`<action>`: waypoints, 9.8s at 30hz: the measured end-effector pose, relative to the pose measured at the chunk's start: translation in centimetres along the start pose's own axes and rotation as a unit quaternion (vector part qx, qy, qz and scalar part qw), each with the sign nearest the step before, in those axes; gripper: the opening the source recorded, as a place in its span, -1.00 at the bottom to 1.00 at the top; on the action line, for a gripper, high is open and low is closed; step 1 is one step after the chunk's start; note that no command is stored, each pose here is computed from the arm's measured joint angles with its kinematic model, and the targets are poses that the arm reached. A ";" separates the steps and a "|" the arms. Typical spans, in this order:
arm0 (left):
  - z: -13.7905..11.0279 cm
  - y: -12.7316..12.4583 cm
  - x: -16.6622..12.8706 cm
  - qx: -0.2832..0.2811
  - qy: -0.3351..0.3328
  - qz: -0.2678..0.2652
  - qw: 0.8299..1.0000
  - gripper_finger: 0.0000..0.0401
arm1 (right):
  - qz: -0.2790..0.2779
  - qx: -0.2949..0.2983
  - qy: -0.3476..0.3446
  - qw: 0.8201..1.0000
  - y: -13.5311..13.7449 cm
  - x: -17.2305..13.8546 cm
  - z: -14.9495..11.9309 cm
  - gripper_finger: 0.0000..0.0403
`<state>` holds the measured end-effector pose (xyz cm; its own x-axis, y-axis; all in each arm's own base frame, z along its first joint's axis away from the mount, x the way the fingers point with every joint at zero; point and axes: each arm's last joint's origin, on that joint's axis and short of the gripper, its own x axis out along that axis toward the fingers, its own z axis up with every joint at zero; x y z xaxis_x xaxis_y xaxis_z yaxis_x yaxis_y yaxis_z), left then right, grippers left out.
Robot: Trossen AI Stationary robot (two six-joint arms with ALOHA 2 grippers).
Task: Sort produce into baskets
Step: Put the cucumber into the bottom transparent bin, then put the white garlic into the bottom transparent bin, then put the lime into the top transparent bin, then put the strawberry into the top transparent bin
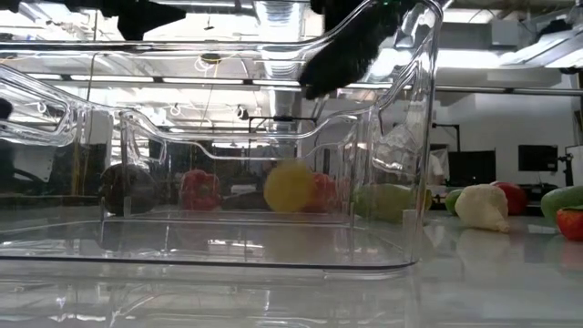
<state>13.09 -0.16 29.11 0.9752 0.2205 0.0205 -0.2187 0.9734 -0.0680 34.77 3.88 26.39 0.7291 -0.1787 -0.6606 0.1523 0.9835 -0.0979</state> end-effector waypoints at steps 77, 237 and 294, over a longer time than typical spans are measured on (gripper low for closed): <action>0.2 0.2 -0.3 0.025 -0.007 0.014 1.000 0.40 | 0.112 0.083 0.080 0.987 7.4 -4.9 -3.8 0.66; -0.1 0.2 -0.2 0.008 0.004 0.014 1.000 0.40 | -0.131 0.033 0.214 0.968 7.0 -6.4 -7.3 0.30; -0.6 0.1 -0.2 -0.005 0.031 0.001 0.999 0.40 | -0.046 0.142 0.343 0.928 9.7 -4.1 -17.1 0.35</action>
<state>12.86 -0.14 28.50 0.9751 0.2177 -0.0418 -0.2204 0.9722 -0.0788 21.88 14.66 15.44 0.1232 -0.1052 -0.9868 0.4325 0.9006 -0.0420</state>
